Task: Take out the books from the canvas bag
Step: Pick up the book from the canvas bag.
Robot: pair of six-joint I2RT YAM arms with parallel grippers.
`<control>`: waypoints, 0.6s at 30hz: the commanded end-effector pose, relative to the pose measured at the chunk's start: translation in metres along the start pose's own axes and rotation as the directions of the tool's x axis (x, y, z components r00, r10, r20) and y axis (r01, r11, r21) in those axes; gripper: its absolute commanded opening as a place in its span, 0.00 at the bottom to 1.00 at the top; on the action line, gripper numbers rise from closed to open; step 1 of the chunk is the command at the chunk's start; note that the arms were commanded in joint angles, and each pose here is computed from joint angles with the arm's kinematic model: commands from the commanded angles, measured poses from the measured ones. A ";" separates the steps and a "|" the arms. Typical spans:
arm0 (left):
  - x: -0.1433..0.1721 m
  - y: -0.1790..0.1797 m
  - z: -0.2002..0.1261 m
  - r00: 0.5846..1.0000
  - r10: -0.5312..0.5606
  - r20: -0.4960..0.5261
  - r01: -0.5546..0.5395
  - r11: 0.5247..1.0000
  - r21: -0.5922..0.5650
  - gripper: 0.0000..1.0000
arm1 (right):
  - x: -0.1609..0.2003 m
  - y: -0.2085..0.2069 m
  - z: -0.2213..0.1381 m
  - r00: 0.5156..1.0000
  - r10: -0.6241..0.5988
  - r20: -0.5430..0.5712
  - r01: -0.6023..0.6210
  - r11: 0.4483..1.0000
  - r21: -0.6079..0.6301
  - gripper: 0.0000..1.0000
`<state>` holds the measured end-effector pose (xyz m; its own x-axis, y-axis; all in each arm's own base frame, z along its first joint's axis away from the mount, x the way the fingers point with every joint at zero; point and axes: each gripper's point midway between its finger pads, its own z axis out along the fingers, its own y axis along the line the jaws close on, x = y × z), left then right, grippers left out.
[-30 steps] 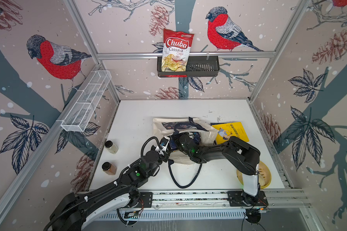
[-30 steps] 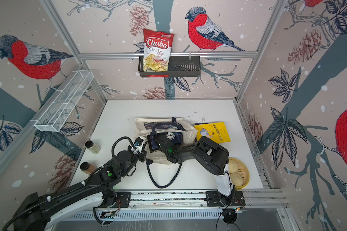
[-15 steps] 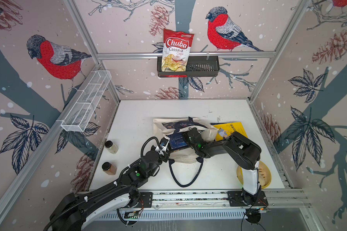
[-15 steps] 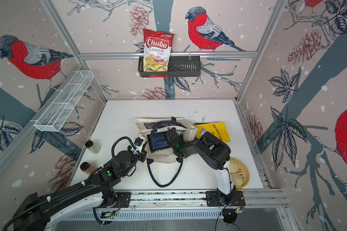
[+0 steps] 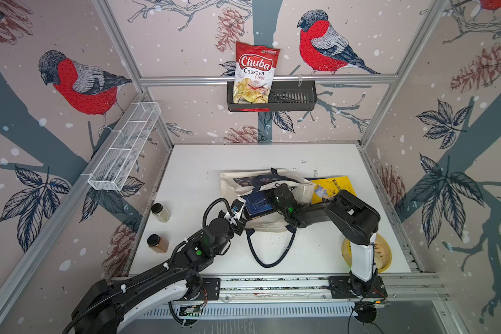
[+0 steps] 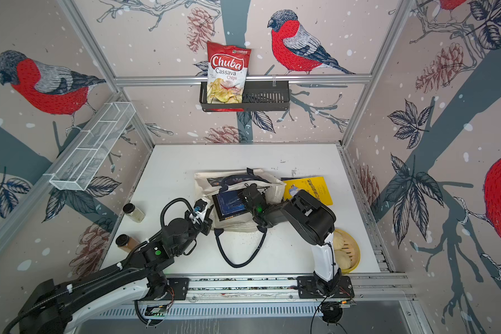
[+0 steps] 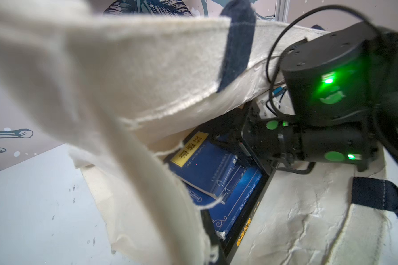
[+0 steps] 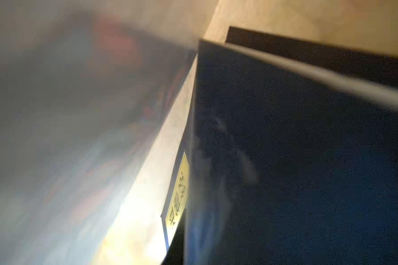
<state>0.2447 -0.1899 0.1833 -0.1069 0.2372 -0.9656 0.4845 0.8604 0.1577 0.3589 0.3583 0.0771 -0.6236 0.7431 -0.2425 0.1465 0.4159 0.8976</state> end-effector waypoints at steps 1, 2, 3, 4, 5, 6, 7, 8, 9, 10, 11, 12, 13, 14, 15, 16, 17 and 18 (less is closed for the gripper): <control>-0.021 0.008 -0.002 0.996 -0.039 0.080 0.042 0.998 -0.038 0.00 | 0.017 0.023 -0.026 0.995 -0.093 -0.041 0.092 0.995 -0.038 0.00; -0.023 0.010 -0.002 0.996 -0.043 0.082 0.048 0.998 -0.049 0.00 | 0.020 0.029 -0.036 0.992 -0.116 -0.046 0.113 0.992 -0.049 0.00; -0.023 0.012 -0.003 0.995 -0.046 0.085 0.051 0.997 -0.058 0.00 | 0.022 0.036 -0.046 0.990 -0.134 -0.049 0.131 0.989 -0.062 0.00; -0.023 0.012 -0.003 0.995 -0.046 0.084 0.051 0.997 -0.060 0.00 | 0.023 0.040 -0.057 0.988 -0.148 -0.044 0.145 0.987 -0.070 0.00; -0.024 0.013 -0.003 0.995 -0.049 0.086 0.054 0.997 -0.062 0.00 | 0.022 0.043 -0.067 0.985 -0.166 -0.035 0.163 0.984 -0.076 0.00; -0.025 0.014 -0.004 0.995 -0.051 0.089 0.057 0.996 -0.064 0.00 | 0.021 0.044 -0.077 0.983 -0.180 -0.029 0.178 0.982 -0.067 0.00; -0.025 0.014 -0.004 0.995 -0.051 0.088 0.057 0.996 -0.069 0.00 | 0.019 0.046 -0.086 0.980 -0.198 -0.020 0.196 0.978 -0.069 0.00; -0.024 0.015 -0.003 0.995 -0.049 0.082 0.055 0.996 -0.074 0.00 | 0.019 0.049 -0.096 0.975 -0.223 -0.013 0.222 0.973 -0.067 0.00; -0.023 0.016 -0.003 0.996 -0.050 0.080 0.056 0.995 -0.082 0.00 | 0.017 0.052 -0.106 0.969 -0.245 -0.006 0.244 0.968 -0.066 0.00; -0.023 0.017 -0.003 0.996 -0.050 0.076 0.056 0.994 -0.090 0.00 | 0.017 0.058 -0.118 0.963 -0.268 0.005 0.268 0.961 -0.076 0.00; -0.023 0.019 -0.003 0.996 -0.051 0.074 0.058 0.993 -0.101 0.00 | 0.017 0.063 -0.130 0.956 -0.294 0.019 0.295 0.951 -0.089 0.00; -0.022 0.020 -0.003 0.996 -0.049 0.070 0.057 0.993 -0.108 0.00 | 0.014 0.069 -0.144 0.948 -0.317 0.041 0.319 0.943 -0.097 0.00; -0.021 0.021 -0.003 0.996 -0.050 0.067 0.057 0.992 -0.114 0.00 | 0.011 0.075 -0.156 0.940 -0.335 0.061 0.339 0.935 -0.100 0.00; -0.020 0.022 -0.003 0.997 -0.051 0.063 0.058 0.991 -0.118 0.00 | 0.005 0.084 -0.171 0.930 -0.355 0.093 0.363 0.925 -0.107 0.00; -0.020 0.022 -0.002 0.997 -0.050 0.060 0.057 0.991 -0.118 0.00 | -0.002 0.092 -0.186 0.921 -0.368 0.131 0.382 0.918 -0.109 0.00; -0.020 0.022 -0.002 0.997 -0.050 0.056 0.056 0.991 -0.119 0.00 | -0.008 0.100 -0.198 0.913 -0.377 0.156 0.397 0.909 -0.125 0.00; -0.019 0.022 -0.001 0.998 -0.048 0.051 0.054 0.991 -0.120 0.00 | -0.017 0.111 -0.212 0.908 -0.375 0.186 0.404 0.902 -0.152 0.00; -0.018 0.022 -0.001 0.998 -0.045 0.045 0.050 0.991 -0.123 0.00 | -0.026 0.121 -0.225 0.904 -0.369 0.215 0.407 0.897 -0.175 0.00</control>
<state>0.2522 -0.1763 0.1870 -0.1204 0.2339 -0.9648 0.4013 0.9004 0.1682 0.2153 0.3055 0.2534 -0.5897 0.6149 -0.5235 -0.2331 0.4911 0.8393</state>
